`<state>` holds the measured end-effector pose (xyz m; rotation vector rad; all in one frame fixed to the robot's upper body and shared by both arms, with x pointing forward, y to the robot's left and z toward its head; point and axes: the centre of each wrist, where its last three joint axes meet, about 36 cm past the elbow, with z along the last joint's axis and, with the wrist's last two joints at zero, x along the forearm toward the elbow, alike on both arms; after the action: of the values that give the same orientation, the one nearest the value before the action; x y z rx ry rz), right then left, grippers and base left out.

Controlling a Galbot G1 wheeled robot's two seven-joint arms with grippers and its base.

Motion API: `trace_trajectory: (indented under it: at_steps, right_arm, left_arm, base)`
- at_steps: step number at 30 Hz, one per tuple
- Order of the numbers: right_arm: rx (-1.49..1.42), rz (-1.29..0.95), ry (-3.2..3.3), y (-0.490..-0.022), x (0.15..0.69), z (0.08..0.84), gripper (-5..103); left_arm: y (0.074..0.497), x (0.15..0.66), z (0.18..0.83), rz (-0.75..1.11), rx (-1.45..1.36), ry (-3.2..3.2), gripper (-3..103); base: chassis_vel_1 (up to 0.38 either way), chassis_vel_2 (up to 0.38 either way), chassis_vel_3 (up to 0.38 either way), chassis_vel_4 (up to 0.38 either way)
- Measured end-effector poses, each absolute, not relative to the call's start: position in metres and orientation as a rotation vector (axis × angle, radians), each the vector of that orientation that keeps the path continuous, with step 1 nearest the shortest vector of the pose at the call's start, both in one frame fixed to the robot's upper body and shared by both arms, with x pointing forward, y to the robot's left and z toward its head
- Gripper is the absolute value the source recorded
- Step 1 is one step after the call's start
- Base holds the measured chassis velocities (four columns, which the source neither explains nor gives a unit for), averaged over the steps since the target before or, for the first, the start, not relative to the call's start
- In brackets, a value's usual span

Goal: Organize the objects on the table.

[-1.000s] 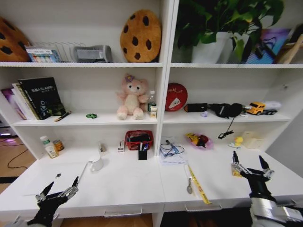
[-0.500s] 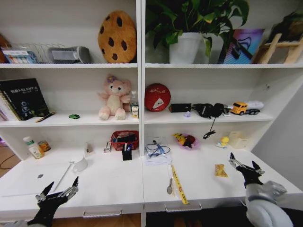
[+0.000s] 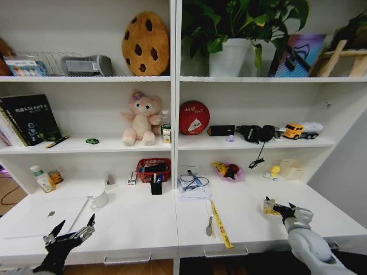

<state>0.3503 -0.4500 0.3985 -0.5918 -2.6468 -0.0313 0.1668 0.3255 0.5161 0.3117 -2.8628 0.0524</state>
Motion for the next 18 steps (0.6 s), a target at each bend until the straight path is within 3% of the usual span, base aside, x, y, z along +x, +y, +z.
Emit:
trace_trajectory:
  at_steps: [4,5,9,12,18]
  right_arm:
    - [-0.579,-0.038,-2.628,-0.453,0.35,0.39,101]
    - [-0.579,-0.041,-2.622,-0.455,0.35,0.385,92]
    - [-0.568,-0.05,-2.627,-0.463,0.357,0.373,82]
    - [-0.559,-0.038,-2.632,-0.464,0.364,0.366,65]
    - [-0.545,-0.028,-2.635,-0.46,0.366,0.362,49]
  left_arm:
    - [0.326,0.167,0.516,0.052,0.312,-2.863,100]
    - [0.326,0.167,0.516,0.052,0.312,-2.863,100]
    - [0.326,0.167,0.516,0.052,0.312,-2.863,100]
    - [0.326,0.167,0.516,0.052,0.312,-2.863,100]
    - [0.326,0.167,0.516,0.052,0.312,-2.863,100]
  base:
    - [0.0,0.0,0.0,0.0]
    - [0.0,0.0,0.0,0.0]
    - [0.0,0.0,0.0,0.0]
    - [0.0,0.0,0.0,0.0]
    - [0.0,0.0,0.0,0.0]
